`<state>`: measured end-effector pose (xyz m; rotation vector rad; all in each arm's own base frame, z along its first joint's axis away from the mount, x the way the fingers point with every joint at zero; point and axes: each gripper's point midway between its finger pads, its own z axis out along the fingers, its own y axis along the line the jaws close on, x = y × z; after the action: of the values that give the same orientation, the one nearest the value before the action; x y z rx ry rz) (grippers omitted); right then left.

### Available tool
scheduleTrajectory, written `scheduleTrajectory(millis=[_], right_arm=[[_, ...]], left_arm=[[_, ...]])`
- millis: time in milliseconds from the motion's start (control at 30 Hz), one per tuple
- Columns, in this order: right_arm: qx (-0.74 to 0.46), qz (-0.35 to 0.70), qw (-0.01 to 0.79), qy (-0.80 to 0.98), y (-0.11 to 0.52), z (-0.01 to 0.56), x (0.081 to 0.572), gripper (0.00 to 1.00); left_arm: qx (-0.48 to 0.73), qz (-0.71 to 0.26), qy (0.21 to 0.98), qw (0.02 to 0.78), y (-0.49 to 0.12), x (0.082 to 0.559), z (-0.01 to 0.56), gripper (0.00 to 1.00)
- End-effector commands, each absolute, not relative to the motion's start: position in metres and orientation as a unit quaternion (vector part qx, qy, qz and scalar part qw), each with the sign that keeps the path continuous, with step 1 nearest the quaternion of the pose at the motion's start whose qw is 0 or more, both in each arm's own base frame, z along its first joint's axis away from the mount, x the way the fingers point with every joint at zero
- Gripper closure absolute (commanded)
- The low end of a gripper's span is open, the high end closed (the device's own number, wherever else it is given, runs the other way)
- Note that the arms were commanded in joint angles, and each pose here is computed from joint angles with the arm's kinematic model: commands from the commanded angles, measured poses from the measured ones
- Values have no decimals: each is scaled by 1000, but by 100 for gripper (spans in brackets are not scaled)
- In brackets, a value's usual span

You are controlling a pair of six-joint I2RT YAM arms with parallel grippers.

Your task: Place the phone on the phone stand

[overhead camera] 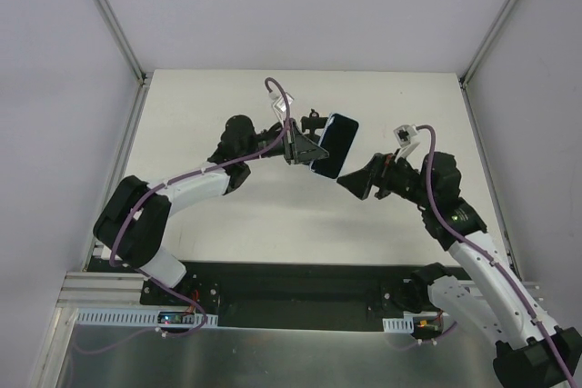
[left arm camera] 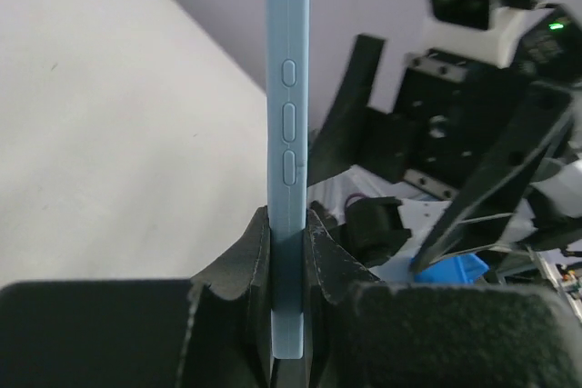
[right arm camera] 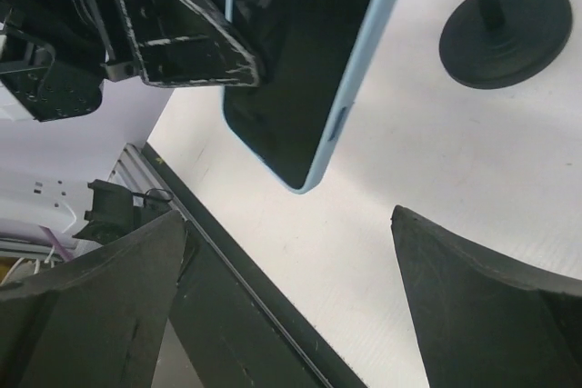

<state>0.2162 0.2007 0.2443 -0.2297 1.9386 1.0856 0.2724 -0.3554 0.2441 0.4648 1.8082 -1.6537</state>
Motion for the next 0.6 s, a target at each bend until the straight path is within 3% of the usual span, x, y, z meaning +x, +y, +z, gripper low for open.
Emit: scheduleTrajectory(millis=[0, 33, 200, 333, 567], right_arm=[[-128, 484, 458, 734, 211, 271, 207, 3], [-132, 491, 453, 732, 213, 272, 205, 1], [-169, 551, 439, 689, 231, 282, 195, 15], [-168, 547, 477, 667, 237, 289, 199, 29], [-144, 542, 527, 639, 232, 302, 209, 41]], left_arm=[[233, -717, 543, 371, -349, 236, 341, 100], [235, -722, 537, 367, -347, 231, 346, 100], [244, -728, 525, 367, -346, 224, 360, 100], [261, -735, 508, 365, -349, 216, 372, 100], [273, -747, 487, 360, -353, 212, 378, 100]])
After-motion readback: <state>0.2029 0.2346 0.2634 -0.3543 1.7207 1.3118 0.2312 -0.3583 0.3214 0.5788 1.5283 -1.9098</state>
